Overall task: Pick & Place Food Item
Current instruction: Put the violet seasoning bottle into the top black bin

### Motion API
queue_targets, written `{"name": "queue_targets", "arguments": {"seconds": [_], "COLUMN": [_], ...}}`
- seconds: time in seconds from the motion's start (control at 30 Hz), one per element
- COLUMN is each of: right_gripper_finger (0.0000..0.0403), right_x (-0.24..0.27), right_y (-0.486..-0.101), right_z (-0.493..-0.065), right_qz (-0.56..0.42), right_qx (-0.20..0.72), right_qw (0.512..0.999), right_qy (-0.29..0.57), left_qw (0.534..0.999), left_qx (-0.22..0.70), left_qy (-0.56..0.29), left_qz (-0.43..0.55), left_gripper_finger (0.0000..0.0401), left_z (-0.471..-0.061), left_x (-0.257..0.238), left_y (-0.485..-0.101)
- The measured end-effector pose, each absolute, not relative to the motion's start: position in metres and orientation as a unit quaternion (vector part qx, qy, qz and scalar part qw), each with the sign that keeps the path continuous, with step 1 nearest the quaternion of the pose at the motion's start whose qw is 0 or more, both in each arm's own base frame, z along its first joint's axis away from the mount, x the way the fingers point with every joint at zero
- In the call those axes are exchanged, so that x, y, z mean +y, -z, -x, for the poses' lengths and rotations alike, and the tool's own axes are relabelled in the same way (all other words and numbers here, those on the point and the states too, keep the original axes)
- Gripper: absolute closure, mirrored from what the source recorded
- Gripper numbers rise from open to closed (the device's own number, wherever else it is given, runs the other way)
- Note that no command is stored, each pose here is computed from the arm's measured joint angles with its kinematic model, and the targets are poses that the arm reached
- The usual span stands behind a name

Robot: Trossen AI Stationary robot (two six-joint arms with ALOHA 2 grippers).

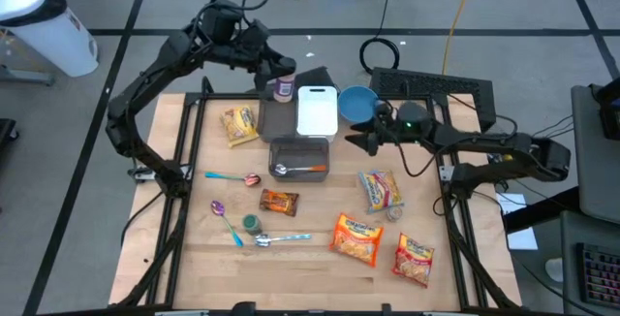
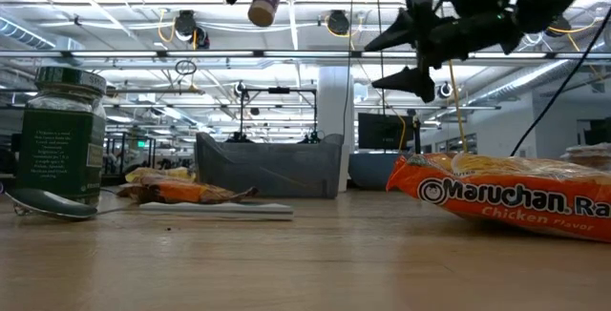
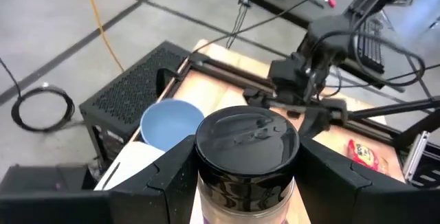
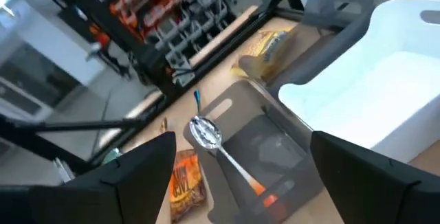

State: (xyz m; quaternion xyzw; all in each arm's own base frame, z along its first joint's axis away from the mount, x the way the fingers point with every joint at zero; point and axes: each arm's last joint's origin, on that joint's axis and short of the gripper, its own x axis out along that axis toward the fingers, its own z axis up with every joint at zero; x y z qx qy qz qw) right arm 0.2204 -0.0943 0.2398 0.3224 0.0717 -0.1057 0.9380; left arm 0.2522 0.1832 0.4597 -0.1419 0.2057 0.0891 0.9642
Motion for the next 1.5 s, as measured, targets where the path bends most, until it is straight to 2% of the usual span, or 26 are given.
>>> {"name": "queue_targets", "arguments": {"seconds": [0.4, 0.8, 1.07, 1.5], "right_gripper_finger": [0.008, 0.008, 0.008, 0.008], "right_x": [-0.087, -0.087, -0.087, -0.092], "right_y": [-0.241, -0.241, -0.241, -0.241], "right_z": [-0.204, -0.204, -0.204, -0.203], "right_qz": [-0.328, -0.361, -0.373, -0.349], "right_qx": [0.033, 0.031, 0.028, -0.004], "right_qw": [0.938, 0.926, 0.921, 0.916], "right_qy": [0.105, 0.105, 0.109, 0.196], "left_qw": [0.966, 0.97, 0.97, 0.975], "left_qx": [0.171, 0.127, 0.071, 0.028], "left_qy": [-0.04, -0.014, -0.027, -0.1], "left_qz": [0.188, 0.206, 0.229, 0.198], "left_gripper_finger": [0.0192, 0.0192, 0.0192, 0.0192], "left_z": [-0.281, -0.291, -0.255, -0.181], "left_x": [0.192, 0.189, 0.173, 0.127], "left_y": [-0.411, -0.376, -0.355, -0.357]}}
